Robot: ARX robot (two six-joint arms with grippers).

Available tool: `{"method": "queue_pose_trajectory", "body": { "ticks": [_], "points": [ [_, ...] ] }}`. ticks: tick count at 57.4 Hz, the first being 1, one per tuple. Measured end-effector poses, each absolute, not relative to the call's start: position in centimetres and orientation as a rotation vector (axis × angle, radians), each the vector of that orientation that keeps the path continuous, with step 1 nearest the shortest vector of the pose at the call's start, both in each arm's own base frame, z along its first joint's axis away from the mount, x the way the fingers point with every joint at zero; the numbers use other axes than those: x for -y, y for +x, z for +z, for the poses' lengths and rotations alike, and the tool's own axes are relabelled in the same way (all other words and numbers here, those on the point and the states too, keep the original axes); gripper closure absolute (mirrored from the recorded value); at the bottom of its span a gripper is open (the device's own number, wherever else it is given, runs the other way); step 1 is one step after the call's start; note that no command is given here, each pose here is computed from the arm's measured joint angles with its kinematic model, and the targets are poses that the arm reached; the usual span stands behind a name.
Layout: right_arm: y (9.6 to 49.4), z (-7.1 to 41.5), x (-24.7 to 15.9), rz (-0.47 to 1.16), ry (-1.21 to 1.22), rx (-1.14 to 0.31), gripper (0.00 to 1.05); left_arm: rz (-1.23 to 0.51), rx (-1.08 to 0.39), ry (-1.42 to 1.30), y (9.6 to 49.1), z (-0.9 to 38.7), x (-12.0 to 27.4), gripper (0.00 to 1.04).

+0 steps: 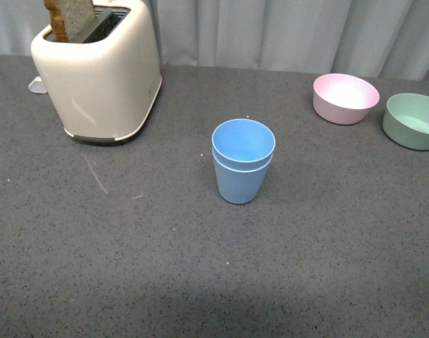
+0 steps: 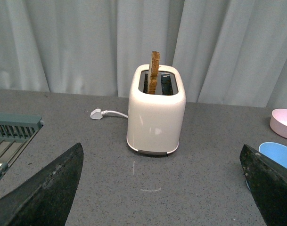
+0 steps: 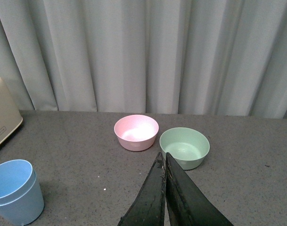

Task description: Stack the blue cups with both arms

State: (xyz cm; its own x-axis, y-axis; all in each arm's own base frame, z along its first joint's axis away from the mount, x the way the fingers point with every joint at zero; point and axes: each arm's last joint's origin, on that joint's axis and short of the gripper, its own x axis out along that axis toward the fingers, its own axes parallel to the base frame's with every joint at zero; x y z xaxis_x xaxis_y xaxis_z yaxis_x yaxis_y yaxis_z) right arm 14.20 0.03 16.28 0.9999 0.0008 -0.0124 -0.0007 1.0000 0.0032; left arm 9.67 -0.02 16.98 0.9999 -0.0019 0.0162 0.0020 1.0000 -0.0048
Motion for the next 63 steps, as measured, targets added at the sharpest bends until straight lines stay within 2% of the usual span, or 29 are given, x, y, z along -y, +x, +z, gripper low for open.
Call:
{"method": "queue_pose_trajectory", "body": {
  "ticks": [63],
  "points": [
    [10.3,16.4,0.0,0.001,0.003,-0.019,1.04,-0.002,0.017,-0.005,9.7,17.0,0.0,0.07]
  ]
}}
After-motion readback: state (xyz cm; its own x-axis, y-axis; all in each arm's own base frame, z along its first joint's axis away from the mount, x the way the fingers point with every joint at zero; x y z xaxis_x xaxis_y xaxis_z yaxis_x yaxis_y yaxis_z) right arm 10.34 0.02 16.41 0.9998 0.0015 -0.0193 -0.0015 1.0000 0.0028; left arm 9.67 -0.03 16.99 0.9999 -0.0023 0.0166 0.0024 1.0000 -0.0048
